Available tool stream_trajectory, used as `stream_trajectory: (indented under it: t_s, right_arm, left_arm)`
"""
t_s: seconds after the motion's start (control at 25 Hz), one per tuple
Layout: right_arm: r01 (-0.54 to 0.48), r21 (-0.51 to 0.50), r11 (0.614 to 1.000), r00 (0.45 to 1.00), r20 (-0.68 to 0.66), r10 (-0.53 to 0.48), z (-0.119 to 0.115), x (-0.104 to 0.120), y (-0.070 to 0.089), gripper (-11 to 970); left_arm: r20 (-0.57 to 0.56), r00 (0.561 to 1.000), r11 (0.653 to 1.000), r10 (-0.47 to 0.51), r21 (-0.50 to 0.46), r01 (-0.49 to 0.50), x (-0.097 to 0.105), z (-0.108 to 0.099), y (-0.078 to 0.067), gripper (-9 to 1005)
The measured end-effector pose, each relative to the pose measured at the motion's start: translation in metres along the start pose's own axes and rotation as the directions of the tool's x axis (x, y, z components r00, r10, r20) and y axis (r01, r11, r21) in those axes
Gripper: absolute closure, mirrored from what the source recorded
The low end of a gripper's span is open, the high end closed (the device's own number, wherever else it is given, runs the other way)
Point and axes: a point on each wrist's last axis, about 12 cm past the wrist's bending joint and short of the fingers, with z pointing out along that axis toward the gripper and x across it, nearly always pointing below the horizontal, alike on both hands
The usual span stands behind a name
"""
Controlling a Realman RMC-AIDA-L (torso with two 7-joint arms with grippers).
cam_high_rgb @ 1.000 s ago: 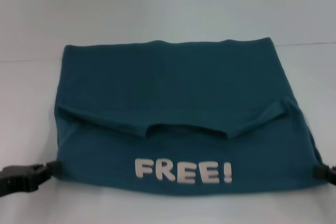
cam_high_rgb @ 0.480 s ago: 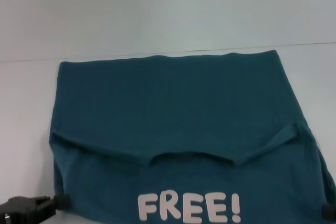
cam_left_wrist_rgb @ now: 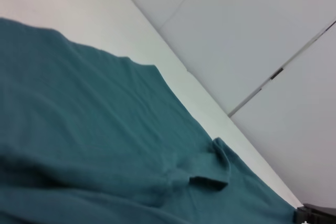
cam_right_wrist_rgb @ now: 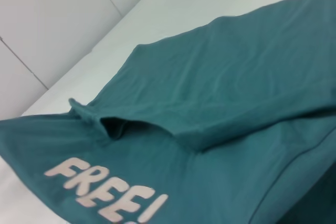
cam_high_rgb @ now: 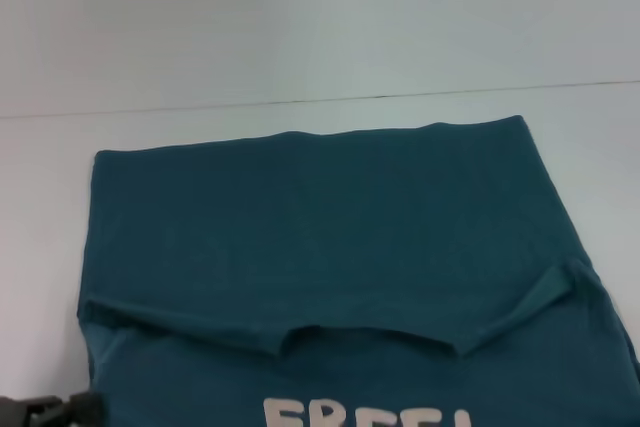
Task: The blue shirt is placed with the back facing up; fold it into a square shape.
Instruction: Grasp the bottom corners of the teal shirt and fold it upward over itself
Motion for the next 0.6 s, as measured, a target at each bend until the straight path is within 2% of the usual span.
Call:
stream_trajectory:
  t_s: [0.24, 0.6]
  right_arm:
    - [0.059, 0.013, 0.998, 0.994, 0.093, -0.060, 0.008, -0.028, -0.008, 921]
    - [0.186, 0.081, 0.979, 0.965, 0.171, -0.198, 0.053, -0.109, -0.032, 921]
  left_arm:
    - [0.046, 0.998, 0.998, 0.048, -0.040, -0.046, -0.029, 0.001, 0.010, 974]
    - [0.072, 0.987, 0.983, 0.146, -0.119, -0.137, -0.098, 0.038, 0.031, 964]
